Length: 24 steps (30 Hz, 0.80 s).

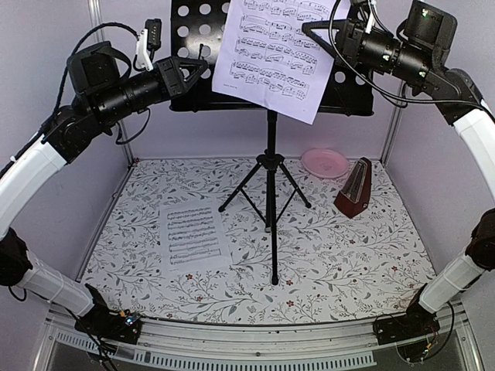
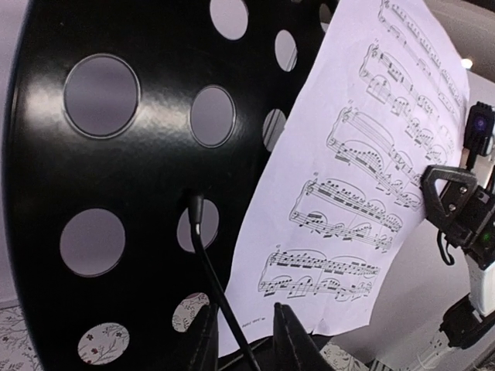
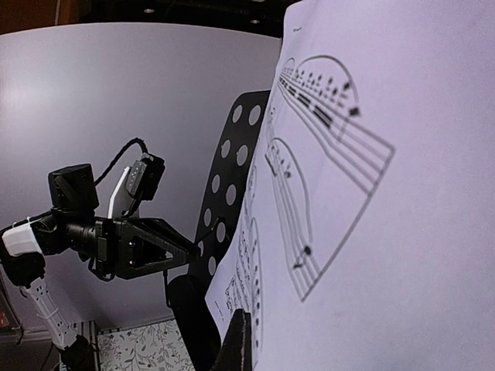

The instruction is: Set up the instrument practice props

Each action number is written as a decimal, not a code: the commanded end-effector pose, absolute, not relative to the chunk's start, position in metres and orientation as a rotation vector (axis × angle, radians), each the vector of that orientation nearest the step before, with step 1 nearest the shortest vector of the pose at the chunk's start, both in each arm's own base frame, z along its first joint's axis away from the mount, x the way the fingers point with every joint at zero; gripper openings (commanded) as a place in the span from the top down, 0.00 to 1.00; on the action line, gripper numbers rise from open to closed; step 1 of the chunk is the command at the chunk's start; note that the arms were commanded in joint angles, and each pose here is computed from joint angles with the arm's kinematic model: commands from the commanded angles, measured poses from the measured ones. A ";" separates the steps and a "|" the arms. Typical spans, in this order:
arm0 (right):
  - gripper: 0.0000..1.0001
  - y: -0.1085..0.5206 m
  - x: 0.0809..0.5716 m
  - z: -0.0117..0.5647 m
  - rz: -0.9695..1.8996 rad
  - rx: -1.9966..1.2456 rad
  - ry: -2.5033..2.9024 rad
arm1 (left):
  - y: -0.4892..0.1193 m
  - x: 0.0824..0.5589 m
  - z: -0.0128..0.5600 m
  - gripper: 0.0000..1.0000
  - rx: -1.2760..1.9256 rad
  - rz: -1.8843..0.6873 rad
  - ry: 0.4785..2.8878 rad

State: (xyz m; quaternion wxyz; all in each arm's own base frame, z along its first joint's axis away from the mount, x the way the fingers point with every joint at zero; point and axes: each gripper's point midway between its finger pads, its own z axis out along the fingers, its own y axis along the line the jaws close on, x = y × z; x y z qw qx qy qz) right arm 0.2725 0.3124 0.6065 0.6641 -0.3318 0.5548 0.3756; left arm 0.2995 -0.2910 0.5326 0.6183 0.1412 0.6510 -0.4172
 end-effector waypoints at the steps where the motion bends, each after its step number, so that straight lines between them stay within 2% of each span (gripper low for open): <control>1: 1.00 0.311 0.278 0.614 0.806 -0.743 1.227 | -0.286 0.300 0.546 0.76 0.307 -0.981 1.468; 9: 1.00 0.314 0.290 0.616 0.768 -0.731 1.221 | -0.279 0.289 0.556 1.00 0.298 -1.011 1.409; 18: 1.00 0.320 0.300 0.619 0.730 -0.737 1.186 | -0.279 0.277 0.555 1.00 0.338 -1.045 1.295; 24: 1.00 0.340 0.294 0.611 0.721 -0.884 1.091 | -0.289 0.283 0.549 1.00 0.368 -1.047 1.315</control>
